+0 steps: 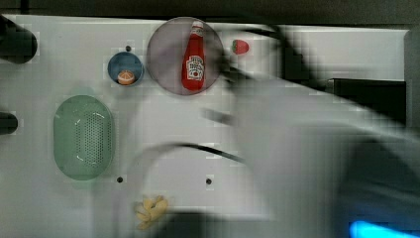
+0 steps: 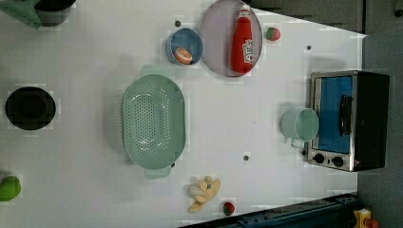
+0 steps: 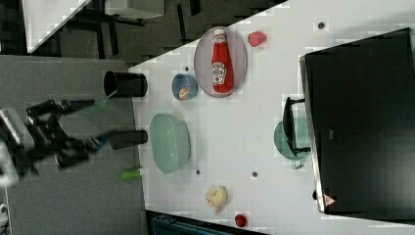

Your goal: Drag strainer right to left.

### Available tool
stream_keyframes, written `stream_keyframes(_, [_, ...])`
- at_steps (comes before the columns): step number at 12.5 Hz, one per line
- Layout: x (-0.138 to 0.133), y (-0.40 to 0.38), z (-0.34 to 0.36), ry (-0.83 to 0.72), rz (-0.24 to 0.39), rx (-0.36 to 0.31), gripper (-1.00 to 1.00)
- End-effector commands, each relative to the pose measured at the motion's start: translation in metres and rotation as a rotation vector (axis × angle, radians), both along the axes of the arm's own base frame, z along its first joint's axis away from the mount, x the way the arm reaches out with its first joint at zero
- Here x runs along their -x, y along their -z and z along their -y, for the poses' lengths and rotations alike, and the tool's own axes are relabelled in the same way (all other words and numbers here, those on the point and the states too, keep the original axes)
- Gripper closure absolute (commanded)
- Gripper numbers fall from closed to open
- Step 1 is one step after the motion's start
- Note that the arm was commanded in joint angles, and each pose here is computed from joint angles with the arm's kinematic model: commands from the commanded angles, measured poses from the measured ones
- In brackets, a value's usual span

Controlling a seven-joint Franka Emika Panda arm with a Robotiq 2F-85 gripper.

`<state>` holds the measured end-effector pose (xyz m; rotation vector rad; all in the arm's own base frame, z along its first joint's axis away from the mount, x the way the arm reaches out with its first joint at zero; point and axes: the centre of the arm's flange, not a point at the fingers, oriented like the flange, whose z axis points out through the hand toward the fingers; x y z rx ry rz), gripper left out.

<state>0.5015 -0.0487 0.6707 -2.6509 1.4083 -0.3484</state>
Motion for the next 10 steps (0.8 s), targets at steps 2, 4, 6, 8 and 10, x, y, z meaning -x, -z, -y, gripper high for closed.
stream_keyframes(2, [-0.004,0.079,0.026,-0.119,-0.223,0.036,-1.00])
stream_keyframes(4, [-0.005,0.083,0.032,-0.106,-0.235,0.036,-1.00])
stream_keyframes(6, [-0.006,0.085,0.033,-0.103,-0.239,0.038,-1.00])
stream_keyframes(8, [-0.007,0.087,0.032,-0.103,-0.243,0.041,-1.00])
stream_keyframes(10, [-0.008,0.088,0.031,-0.103,-0.246,0.043,-1.00])
